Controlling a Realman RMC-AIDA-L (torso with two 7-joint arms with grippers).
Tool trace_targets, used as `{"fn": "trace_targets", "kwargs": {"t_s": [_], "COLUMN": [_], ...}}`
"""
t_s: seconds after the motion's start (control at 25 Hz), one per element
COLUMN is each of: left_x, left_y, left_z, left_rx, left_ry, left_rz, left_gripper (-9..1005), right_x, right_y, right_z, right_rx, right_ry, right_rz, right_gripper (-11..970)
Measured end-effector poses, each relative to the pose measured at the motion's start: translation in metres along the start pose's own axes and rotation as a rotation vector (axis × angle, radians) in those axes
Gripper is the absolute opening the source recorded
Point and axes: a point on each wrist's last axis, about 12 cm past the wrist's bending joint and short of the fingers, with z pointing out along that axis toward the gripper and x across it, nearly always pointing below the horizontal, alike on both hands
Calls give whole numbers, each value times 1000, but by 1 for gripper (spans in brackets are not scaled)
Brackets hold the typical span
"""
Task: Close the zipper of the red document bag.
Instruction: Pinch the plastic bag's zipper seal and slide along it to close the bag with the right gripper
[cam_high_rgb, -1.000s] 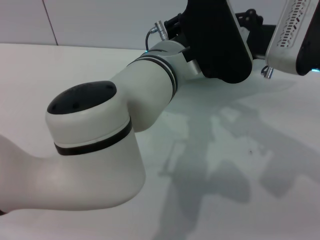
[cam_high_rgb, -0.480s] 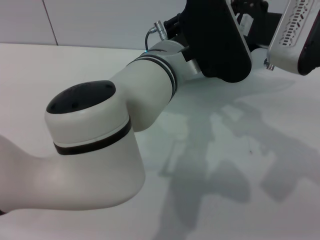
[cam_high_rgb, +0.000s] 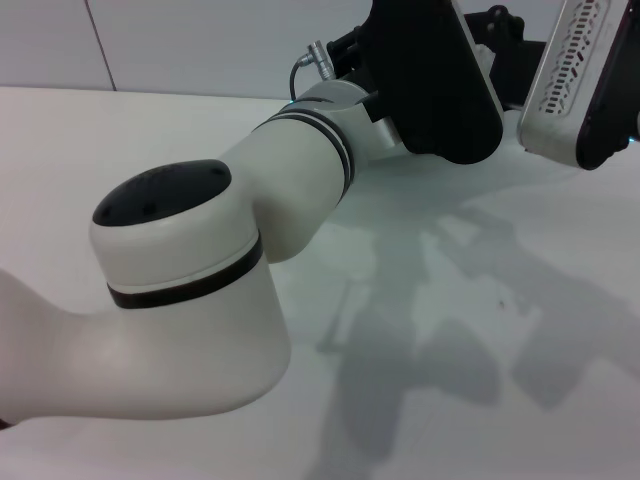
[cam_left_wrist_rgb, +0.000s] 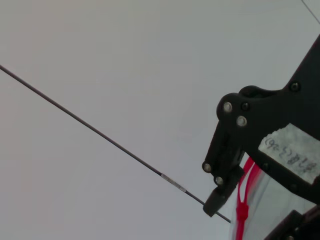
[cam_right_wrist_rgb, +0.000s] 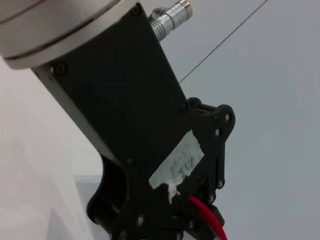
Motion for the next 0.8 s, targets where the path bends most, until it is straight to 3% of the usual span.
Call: {"fn": "trace_targets", "kwargs": {"t_s": [0.8], "left_x": [0], "left_y": [0], "left_z": [0], "left_rx": [2], "left_ry": [0], "left_rz": [0], "left_gripper": [53], "right_x": [0], "right_y": [-1], "right_z": [2], "right_rx": [16], "right_ry": [5], "right_rz": [-3], "right_gripper": [362]}}
